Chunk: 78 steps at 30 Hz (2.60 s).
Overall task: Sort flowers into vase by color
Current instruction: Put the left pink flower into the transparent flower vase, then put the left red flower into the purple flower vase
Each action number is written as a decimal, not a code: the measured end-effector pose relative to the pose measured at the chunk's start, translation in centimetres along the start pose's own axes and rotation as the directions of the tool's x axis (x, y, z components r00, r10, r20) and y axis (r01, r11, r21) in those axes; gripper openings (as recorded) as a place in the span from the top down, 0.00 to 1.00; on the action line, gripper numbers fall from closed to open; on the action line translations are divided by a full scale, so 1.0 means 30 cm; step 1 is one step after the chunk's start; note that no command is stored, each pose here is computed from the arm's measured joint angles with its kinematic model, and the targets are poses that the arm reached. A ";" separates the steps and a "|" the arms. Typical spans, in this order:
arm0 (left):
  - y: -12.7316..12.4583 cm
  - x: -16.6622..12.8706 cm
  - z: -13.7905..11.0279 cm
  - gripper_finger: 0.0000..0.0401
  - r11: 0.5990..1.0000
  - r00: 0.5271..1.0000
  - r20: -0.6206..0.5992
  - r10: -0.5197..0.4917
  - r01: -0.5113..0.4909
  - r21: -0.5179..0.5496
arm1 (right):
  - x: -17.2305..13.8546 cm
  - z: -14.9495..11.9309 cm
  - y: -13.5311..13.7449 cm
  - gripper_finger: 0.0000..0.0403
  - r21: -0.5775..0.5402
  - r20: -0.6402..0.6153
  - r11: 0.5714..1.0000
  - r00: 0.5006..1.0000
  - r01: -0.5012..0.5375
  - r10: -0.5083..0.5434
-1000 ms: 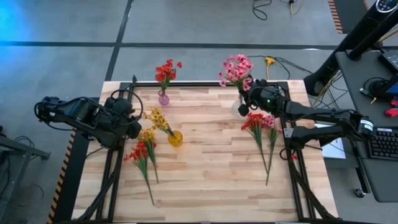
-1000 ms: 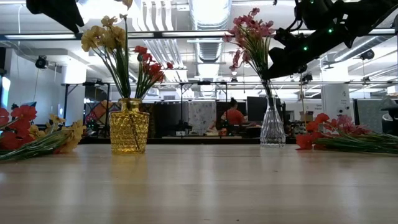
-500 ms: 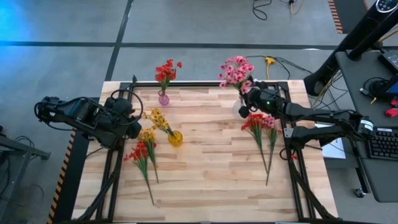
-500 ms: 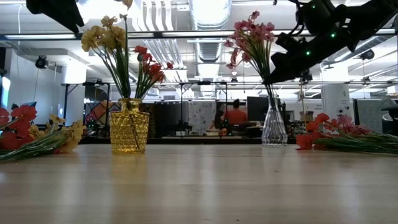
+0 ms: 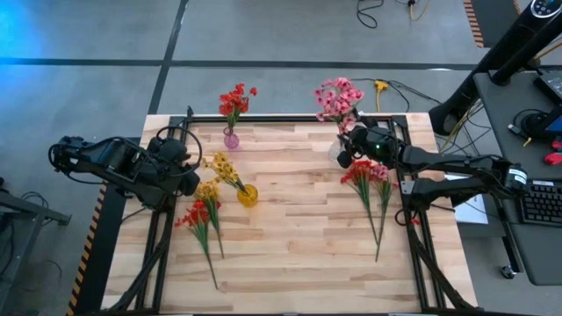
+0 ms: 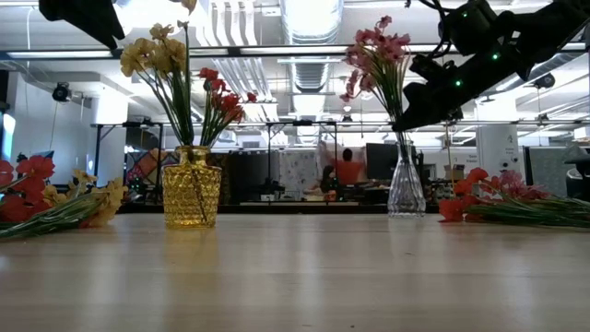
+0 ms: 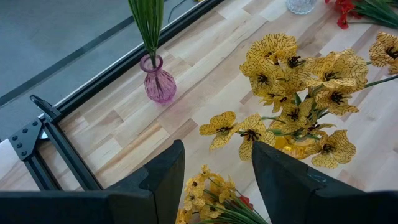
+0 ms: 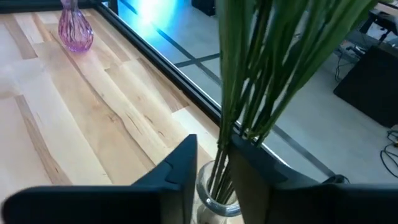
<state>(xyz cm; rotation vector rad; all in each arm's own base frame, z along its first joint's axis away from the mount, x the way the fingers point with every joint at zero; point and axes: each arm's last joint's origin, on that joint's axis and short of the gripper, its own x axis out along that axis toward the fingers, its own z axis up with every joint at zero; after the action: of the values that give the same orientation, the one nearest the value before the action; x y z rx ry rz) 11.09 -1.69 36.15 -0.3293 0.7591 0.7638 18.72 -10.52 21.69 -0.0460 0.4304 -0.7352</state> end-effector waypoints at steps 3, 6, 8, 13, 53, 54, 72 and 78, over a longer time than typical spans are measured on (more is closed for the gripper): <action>0.000 0.000 0.000 0.57 1.000 1.000 0.000 0.000 0.000 0.000 | -0.001 0.000 0.000 0.72 0.014 0.001 1.000 1.000 0.000 0.000; 0.000 0.000 0.000 0.57 1.000 1.000 -0.001 0.000 0.000 -0.001 | -0.002 0.000 -0.001 0.66 0.020 -0.002 1.000 1.000 0.000 0.000; 0.000 0.000 0.000 0.57 1.000 1.000 -0.001 0.000 0.000 -0.004 | -0.002 0.000 0.000 0.62 0.021 -0.003 1.000 1.000 -0.001 0.001; 0.000 0.000 0.000 0.57 1.000 1.000 -0.002 -0.001 0.001 -0.022 | -0.005 -0.001 -0.001 0.56 0.026 -0.008 1.000 1.000 -0.003 0.004; -0.166 0.073 -0.087 0.58 0.972 0.893 -0.450 0.026 -0.128 -0.199 | -0.154 0.042 0.038 0.52 0.119 0.079 0.975 0.981 -0.186 0.178; -0.177 0.067 -0.098 0.58 0.968 0.884 -0.467 0.013 -0.127 -0.214 | -0.156 0.043 0.040 0.52 0.117 0.080 0.974 0.980 -0.191 0.183; -0.405 -0.022 -0.369 0.58 0.867 0.783 -0.621 -0.009 -0.304 -0.395 | -0.192 0.100 0.059 0.52 0.060 0.042 0.959 0.960 -0.278 0.275; -0.504 0.018 -0.476 0.52 0.832 0.785 -0.617 0.063 -0.383 -0.402 | -0.202 0.118 0.068 0.52 0.051 0.055 0.954 0.954 -0.297 0.294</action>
<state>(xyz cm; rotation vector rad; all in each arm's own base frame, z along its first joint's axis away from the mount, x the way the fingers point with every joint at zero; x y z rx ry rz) 15.23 -19.33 25.92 -1.0075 1.1907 1.1242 17.42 -5.39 26.73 0.0557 0.3603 -0.4499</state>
